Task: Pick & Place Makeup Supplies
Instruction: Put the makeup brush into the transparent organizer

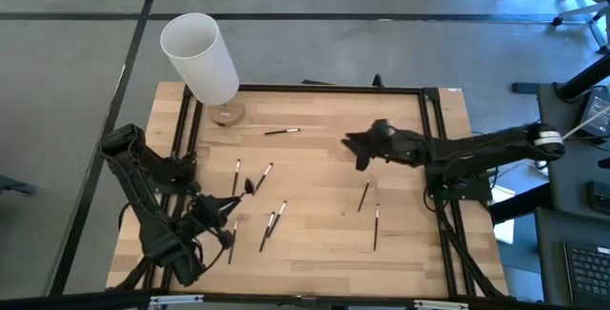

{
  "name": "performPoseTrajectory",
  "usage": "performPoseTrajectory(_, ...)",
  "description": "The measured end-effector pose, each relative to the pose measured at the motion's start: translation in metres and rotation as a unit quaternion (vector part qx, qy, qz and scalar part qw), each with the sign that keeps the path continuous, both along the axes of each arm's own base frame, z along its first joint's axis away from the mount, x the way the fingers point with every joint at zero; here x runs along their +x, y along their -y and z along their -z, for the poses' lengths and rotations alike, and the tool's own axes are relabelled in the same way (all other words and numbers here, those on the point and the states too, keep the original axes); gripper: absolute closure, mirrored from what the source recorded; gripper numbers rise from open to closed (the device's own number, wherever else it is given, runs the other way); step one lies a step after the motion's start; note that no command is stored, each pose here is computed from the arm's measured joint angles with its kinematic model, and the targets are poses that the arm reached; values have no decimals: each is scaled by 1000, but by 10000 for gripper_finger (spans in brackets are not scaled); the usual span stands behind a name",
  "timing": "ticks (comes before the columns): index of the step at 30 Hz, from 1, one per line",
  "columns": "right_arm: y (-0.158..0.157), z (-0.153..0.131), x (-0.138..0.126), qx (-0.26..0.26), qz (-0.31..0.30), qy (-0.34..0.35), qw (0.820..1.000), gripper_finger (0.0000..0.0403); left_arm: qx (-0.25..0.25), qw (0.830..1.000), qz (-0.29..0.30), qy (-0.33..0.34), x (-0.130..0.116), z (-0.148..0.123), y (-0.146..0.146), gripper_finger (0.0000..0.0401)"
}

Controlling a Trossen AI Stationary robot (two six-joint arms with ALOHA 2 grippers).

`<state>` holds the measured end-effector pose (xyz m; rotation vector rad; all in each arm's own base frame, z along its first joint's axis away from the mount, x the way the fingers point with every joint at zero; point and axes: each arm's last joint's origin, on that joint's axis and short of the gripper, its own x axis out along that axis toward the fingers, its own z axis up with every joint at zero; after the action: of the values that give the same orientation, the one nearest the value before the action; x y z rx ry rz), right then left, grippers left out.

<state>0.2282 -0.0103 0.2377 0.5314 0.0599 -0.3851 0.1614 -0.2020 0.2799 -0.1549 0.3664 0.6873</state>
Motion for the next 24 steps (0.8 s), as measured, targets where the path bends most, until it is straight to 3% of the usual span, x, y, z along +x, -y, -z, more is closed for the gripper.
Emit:
performPoseTrajectory(5, -8, 2, 35, -73, -139, 135, 978, 237, -27, 998, -32, 51, 8, -1, -6, 368)
performPoseTrajectory(8, -11, 5, 55, -83, -184, 176, 964, 237, -42, 996, -46, 62, 12, -1, -8, 368)
performPoseTrajectory(12, -18, 12, 97, -81, -211, 162, 960, 237, -48, 996, -48, 65, 15, 0, -8, 368)
performPoseTrajectory(17, -43, 13, 157, -88, -273, 176, 942, 237, -33, 998, -38, 27, 16, 1, -8, 368)
performPoseTrajectory(24, -62, 10, 200, -88, -270, 163, 945, 237, 1, 1000, -18, -24, 16, 2, -7, 368)
